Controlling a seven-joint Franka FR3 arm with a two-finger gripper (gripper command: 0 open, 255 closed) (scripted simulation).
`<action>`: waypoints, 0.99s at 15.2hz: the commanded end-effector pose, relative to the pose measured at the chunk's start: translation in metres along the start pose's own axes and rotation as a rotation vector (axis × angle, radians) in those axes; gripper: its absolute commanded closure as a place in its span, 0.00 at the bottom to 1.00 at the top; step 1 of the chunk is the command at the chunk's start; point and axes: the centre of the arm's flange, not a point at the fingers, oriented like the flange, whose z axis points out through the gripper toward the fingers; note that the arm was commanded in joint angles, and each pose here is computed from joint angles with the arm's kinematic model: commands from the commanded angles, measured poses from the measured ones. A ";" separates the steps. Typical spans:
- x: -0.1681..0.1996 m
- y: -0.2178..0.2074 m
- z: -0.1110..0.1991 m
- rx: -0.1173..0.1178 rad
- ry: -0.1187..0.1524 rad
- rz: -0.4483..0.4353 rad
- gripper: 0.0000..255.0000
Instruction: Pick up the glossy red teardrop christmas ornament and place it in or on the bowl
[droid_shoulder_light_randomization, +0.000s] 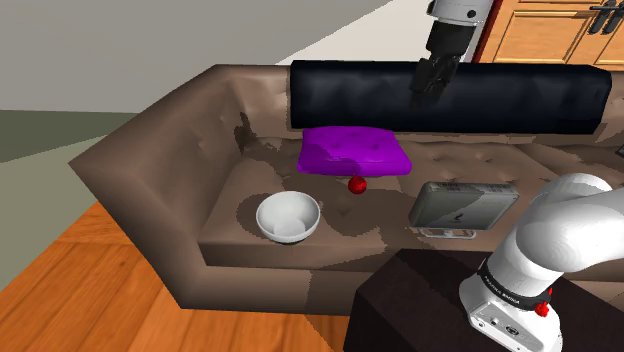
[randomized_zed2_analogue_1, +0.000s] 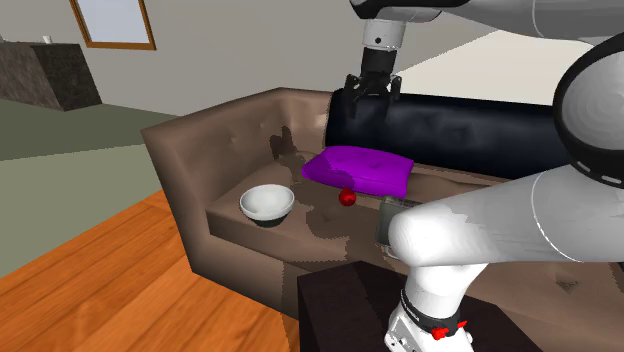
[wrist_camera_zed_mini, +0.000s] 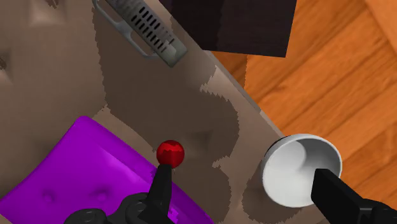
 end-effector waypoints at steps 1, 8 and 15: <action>0.000 0.000 0.000 0.000 0.000 0.000 0.00; 0.013 0.019 0.087 -0.005 0.076 0.020 0.00; 0.033 0.038 0.173 -0.009 0.152 0.041 0.00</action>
